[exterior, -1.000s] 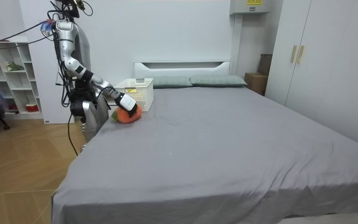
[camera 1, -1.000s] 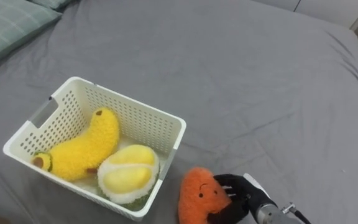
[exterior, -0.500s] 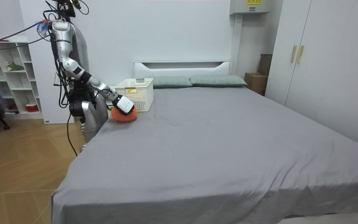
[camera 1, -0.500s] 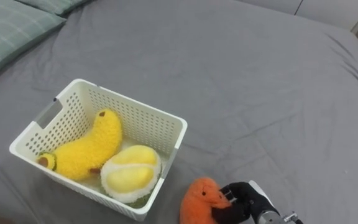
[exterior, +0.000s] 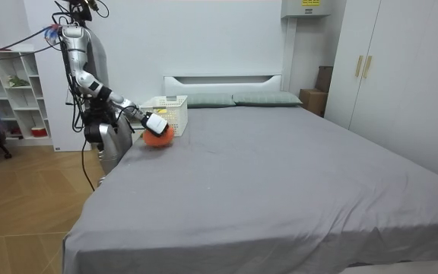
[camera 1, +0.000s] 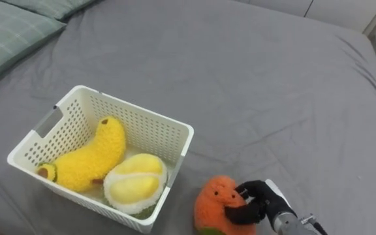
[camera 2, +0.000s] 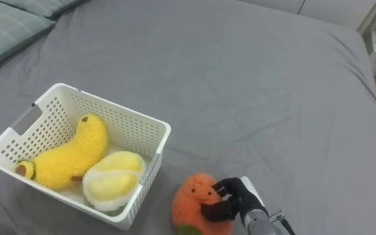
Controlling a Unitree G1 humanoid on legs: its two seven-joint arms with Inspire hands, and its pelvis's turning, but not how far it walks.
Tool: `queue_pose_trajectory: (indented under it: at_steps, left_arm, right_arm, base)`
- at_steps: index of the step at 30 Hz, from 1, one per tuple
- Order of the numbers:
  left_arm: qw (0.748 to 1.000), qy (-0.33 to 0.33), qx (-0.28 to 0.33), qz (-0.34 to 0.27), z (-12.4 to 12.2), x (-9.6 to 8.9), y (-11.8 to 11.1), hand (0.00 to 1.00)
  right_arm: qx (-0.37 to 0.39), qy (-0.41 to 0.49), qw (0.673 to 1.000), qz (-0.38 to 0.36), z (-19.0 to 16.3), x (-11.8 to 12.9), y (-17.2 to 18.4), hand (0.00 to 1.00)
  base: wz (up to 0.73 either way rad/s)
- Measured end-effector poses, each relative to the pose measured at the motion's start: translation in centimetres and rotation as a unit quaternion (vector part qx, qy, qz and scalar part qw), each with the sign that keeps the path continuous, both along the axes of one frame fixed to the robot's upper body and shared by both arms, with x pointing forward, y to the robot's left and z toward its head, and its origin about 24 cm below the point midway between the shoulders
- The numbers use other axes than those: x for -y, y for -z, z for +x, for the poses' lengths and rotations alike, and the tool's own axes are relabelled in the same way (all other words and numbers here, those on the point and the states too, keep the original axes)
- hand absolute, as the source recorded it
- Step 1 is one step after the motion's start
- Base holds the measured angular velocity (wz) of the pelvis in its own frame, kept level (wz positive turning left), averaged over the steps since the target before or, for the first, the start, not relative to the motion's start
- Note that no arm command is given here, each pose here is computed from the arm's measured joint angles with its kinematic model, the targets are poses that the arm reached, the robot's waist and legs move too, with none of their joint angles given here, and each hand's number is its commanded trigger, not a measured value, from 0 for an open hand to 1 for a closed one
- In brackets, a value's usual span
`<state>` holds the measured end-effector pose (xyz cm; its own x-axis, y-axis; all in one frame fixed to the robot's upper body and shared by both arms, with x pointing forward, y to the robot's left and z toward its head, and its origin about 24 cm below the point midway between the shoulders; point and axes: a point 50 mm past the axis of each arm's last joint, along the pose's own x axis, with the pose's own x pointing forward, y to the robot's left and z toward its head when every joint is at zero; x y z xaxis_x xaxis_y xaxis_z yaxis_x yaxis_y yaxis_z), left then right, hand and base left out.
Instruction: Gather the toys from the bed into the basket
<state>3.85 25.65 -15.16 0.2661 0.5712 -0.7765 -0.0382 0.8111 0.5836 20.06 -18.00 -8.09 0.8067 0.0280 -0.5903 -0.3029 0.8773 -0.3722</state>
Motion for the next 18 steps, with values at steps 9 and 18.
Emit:
queue_pose_trajectory:
  at_steps: [9,18]
  left_arm:
    - [1.0,-0.015,-0.001,0.007,-0.5,-0.5,-0.1,0.0]
    - [1.0,-0.018,-0.004,0.011,-1.1,-0.5,0.1,0.0]
  right_arm:
    - [0.113,0.03,0.993,0.026,2.0,0.8,-4.6,1.0]
    - [0.207,0.074,0.973,0.062,3.3,1.4,-8.6,1.0]
  base:
    - [-0.03]
    - [-0.06]
